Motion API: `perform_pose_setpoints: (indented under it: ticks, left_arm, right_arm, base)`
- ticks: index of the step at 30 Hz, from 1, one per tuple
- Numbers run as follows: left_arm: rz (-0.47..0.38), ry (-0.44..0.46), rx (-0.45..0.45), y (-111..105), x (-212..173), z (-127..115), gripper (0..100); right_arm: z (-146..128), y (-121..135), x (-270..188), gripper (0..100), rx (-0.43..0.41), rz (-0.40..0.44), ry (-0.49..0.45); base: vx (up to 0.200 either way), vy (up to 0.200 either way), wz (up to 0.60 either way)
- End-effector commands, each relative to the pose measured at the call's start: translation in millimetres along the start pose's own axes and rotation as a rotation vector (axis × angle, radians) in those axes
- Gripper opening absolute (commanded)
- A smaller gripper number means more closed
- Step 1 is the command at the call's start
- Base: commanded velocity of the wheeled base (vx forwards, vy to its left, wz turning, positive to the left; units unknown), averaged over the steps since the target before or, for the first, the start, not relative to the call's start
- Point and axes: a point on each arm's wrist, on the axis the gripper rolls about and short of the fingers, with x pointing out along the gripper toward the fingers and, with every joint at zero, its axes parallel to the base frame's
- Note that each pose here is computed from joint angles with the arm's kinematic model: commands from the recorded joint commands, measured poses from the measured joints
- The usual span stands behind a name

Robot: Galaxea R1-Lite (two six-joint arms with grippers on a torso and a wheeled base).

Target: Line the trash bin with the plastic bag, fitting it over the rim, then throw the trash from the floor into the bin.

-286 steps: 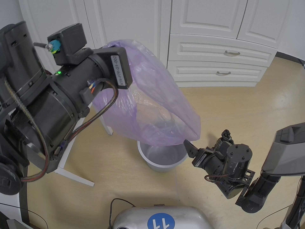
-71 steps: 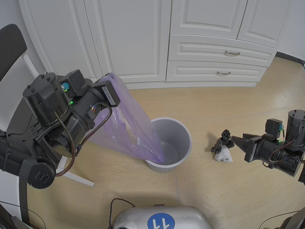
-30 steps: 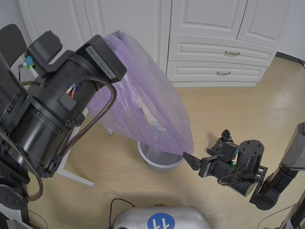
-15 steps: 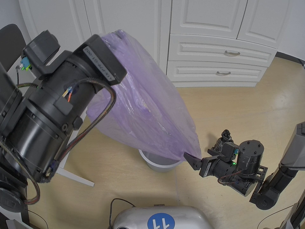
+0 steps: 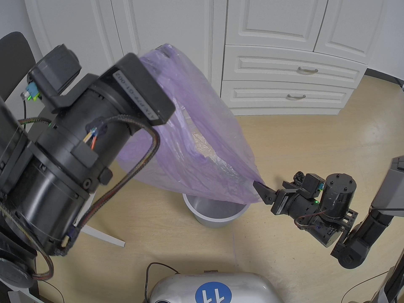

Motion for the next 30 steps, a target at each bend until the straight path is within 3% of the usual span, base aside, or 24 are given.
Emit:
perform_pose_setpoints:
  ticks: [1,9,12,22,23,27,30]
  left_arm:
    - [-0.033,0.009,-0.02,-8.1,-5.1,0.0,0]
    - [-0.046,0.008,-0.029,-11.2,-7.0,1.4,0]
    - [-0.059,0.011,-0.037,-14.3,-9.2,1.6,0]
    - [-0.07,0.013,-0.043,-15.9,-13.0,3.5,0]
    - [-0.07,0.014,-0.042,-15.8,-13.2,3.2,0]
    - [-0.07,0.013,-0.043,-15.9,-13.0,3.5,0]
    - [-0.067,0.014,-0.044,-15.1,-11.9,2.3,0]
  right_arm:
    - [-27.9,-9.0,23.0,100,0.039,-0.021,0.015]
    - [-41.9,-4.9,43.9,100,0.179,-0.023,0.011]
    - [-34.9,-2.3,52.4,100,0.25,-0.039,-0.049]
    - [-19.6,-1.0,48.2,100,0.268,-0.031,-0.092]
    - [-19.6,-1.0,48.2,0,0.268,-0.032,-0.093]
    - [-15.6,0.0,47.1,0,0.283,-0.02,-0.101]
    - [-10.5,1.1,41.0,0,0.373,-0.001,-0.102]
  base:
    - [0.0,0.0,0.0]
    - [0.0,0.0,0.0]
    - [0.0,0.0,0.0]
    - [0.0,0.0,0.0]
    - [0.0,0.0,0.0]
    - [0.0,0.0,0.0]
    - [0.0,0.0,0.0]
